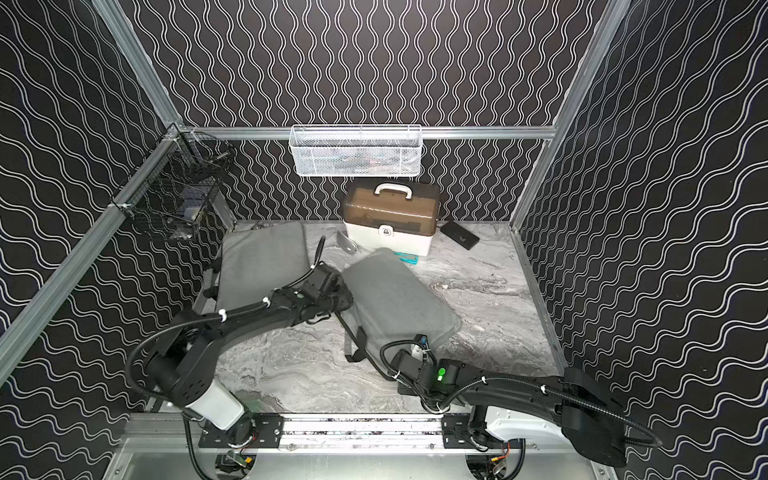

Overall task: Put the mouse into the laptop bag
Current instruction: Unzip the zipper on the zippered laptop bag.

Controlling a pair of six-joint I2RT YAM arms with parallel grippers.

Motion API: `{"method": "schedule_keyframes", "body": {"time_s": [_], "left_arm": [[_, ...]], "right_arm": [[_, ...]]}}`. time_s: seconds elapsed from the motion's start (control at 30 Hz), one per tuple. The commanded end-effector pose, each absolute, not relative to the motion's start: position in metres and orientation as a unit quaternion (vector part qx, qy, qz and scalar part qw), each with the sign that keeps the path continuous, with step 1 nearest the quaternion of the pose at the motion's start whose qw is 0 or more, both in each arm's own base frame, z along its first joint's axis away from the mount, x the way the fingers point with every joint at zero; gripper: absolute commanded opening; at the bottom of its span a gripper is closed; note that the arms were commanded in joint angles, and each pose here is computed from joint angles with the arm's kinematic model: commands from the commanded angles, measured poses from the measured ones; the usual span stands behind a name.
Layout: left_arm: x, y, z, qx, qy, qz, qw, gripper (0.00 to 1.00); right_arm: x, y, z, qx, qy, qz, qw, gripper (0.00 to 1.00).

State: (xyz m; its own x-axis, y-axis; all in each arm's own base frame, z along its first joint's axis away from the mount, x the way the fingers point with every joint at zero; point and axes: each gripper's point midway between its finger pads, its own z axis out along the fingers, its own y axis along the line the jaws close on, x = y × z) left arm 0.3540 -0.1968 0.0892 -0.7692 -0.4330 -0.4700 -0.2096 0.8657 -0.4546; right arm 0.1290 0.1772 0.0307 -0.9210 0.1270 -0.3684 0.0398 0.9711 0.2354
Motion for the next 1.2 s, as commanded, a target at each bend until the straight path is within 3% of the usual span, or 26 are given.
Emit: {"method": "schedule_keyframes", "body": {"time_s": [0.0,0.13,0.3,0.5,0.6,0.63,0.77,0.83,0.93,1.0,1.1,1.17], "left_arm": [[0.332,-0.196,0.098,-0.191,0.907,-0.235,0.294,0.87],[0.287,-0.21,0.103,-0.174,0.897,-0.282,0.294,0.96],[0.244,-0.276,0.115,-0.098,0.883,-0.343,0.305,0.99],[0.248,-0.32,0.099,-0.07,0.883,-0.34,0.316,0.99],[0.258,-0.337,0.084,-0.066,0.887,-0.332,0.313,0.98],[0.261,-0.342,0.078,-0.065,0.888,-0.33,0.313,0.93],[0.274,-0.362,0.059,-0.063,0.892,-0.322,0.312,0.35],[0.276,-0.372,0.053,-0.061,0.893,-0.324,0.307,0.2],[0.276,-0.388,0.052,-0.058,0.89,-0.334,0.305,0.12],[0.276,-0.392,0.053,-0.058,0.89,-0.333,0.307,0.1],[0.275,-0.389,0.06,-0.06,0.884,-0.338,0.318,0.13],[0.271,-0.382,0.064,-0.062,0.883,-0.336,0.323,0.22]], "right_arm": [[0.134,0.146,0.031,0.095,0.969,0.063,0.218,0.0],[0.144,0.116,0.039,0.162,0.958,0.029,0.237,0.0],[0.151,0.121,0.033,0.226,0.955,0.079,0.173,0.0],[0.145,0.106,0.044,0.279,0.95,-0.001,0.138,0.0],[0.146,0.114,0.041,0.279,0.952,0.009,0.128,0.0],[0.147,0.122,0.038,0.274,0.954,0.024,0.121,0.0],[0.147,0.145,0.033,0.261,0.958,0.069,0.097,0.0],[0.148,0.164,0.032,0.248,0.959,0.104,0.089,0.0],[0.147,0.19,0.034,0.224,0.961,0.138,0.081,0.0],[0.145,0.188,0.039,0.227,0.964,0.111,0.088,0.0],[0.148,0.187,0.045,0.225,0.963,0.111,0.1,0.0],[0.149,0.179,0.043,0.24,0.957,0.111,0.114,0.0]]}}
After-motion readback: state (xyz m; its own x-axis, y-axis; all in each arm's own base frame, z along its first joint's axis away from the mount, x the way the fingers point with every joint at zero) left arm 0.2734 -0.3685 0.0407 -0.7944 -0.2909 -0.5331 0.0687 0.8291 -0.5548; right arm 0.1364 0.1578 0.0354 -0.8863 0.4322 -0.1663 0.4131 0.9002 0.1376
